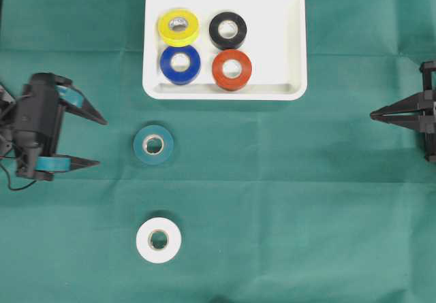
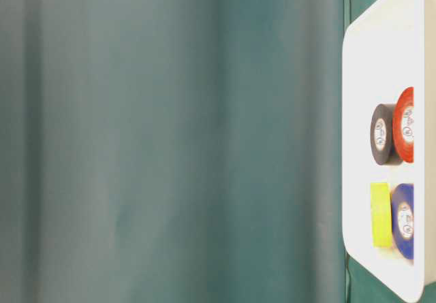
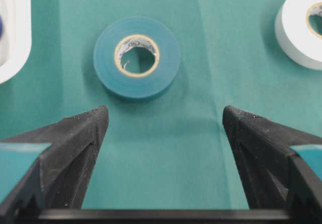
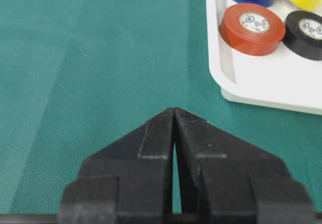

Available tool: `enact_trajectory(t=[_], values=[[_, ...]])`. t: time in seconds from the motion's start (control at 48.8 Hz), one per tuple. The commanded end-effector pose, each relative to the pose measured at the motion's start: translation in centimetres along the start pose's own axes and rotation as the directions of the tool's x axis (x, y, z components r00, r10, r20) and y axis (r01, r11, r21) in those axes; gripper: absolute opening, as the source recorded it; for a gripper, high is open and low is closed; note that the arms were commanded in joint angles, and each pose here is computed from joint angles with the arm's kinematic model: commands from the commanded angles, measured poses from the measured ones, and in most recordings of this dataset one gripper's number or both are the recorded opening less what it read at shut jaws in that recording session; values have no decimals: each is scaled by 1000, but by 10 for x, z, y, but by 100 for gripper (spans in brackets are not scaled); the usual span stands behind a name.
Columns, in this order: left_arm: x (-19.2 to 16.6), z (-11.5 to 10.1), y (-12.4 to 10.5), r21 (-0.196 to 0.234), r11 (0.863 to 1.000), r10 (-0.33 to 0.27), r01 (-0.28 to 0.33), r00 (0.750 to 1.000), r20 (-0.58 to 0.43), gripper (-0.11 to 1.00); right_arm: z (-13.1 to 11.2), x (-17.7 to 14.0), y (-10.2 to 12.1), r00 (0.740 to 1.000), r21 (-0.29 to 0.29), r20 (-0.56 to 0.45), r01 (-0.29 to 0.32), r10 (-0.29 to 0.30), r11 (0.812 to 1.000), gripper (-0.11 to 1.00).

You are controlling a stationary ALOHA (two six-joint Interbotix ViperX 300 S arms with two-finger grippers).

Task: Put the tape into the white case with the left arm.
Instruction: 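Move the left gripper over the teal tape roll and grasp it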

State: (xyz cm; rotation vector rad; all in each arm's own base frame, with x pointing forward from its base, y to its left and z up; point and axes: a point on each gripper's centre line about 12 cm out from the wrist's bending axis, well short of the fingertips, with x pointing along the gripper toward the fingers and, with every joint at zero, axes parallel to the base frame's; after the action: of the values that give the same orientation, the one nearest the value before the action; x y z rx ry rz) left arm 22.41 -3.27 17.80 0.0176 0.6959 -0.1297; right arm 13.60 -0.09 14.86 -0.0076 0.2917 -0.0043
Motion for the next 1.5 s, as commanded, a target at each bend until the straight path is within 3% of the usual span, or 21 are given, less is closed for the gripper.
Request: enact_trajectory(t=[0.0,0.697,1.476], values=[[8,15,-2,4,1000,-4,4,1000,9,96,5,1,0,1000,0,15,1,-1,1000,-9],[79,35,-4,9,1000,-1,3,989,-148,96,5,1,0,1000,0,14,1,-1,1000,-9],[131,8,-3,8,1000,5,-3,953,-302,96,5,1,0,1000,2,15,1,-1,1000,-9]])
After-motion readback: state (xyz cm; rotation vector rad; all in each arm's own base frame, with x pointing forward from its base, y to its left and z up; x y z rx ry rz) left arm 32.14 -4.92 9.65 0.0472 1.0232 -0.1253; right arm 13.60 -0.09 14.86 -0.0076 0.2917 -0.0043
